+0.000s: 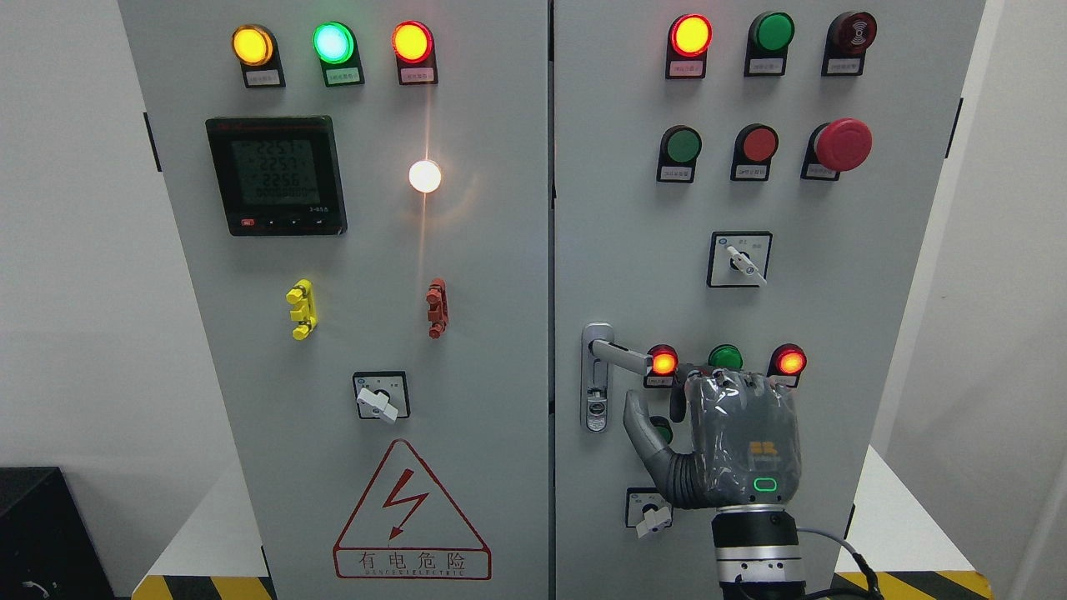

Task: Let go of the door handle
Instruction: 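Open the right hand fingers and pull it away from the handle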

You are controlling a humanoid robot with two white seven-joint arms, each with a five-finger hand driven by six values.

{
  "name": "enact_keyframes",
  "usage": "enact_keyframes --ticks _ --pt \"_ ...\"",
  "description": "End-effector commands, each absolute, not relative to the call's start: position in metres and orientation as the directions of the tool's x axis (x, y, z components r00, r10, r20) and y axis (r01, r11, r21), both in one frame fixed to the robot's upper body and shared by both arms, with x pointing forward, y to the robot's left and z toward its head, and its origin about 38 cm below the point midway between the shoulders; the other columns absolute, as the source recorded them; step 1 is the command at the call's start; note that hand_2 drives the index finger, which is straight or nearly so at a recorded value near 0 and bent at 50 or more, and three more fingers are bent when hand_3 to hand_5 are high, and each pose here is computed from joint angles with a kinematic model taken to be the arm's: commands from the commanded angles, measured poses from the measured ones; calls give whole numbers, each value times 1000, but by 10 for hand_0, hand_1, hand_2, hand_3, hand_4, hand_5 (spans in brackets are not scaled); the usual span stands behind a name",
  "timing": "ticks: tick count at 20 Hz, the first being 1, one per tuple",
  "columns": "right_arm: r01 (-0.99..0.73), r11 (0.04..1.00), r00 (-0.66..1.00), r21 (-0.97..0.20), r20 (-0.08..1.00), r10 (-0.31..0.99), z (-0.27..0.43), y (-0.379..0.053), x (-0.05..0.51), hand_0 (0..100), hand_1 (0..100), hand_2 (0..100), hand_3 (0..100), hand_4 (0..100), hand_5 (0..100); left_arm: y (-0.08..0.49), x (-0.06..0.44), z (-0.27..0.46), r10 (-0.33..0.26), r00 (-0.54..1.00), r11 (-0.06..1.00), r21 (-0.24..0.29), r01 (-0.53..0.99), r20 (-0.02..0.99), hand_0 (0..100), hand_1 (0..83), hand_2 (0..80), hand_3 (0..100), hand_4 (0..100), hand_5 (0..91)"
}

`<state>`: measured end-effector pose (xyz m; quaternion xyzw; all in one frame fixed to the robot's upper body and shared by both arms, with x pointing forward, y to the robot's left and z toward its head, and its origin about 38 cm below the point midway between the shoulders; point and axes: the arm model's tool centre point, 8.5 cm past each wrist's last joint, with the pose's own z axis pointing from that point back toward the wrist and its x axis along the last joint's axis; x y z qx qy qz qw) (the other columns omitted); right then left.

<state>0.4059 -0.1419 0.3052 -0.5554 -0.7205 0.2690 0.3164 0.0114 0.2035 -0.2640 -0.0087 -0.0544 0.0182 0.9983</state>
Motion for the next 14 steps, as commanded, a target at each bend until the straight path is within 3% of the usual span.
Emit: enact_keyframes --ticks 1,7,14 --pt "638 244 -198 -730 151 968 301 -148 385 474 241 536 732 750 669 205 18 -263 34 994 999 -15 -33 105 120 556 0 0 0 0" --pt "682 239 -236 -691 101 967 308 -179 370 462 226 326 513 541 423 205 18 -263 34 994 999 -15 -33 105 120 556 0 0 0 0" --pt "721 284 -287 -632 100 953 317 -222 359 432 225 173 318 352 288 205 18 -263 34 994 999 -15 -33 105 120 556 0 0 0 0"
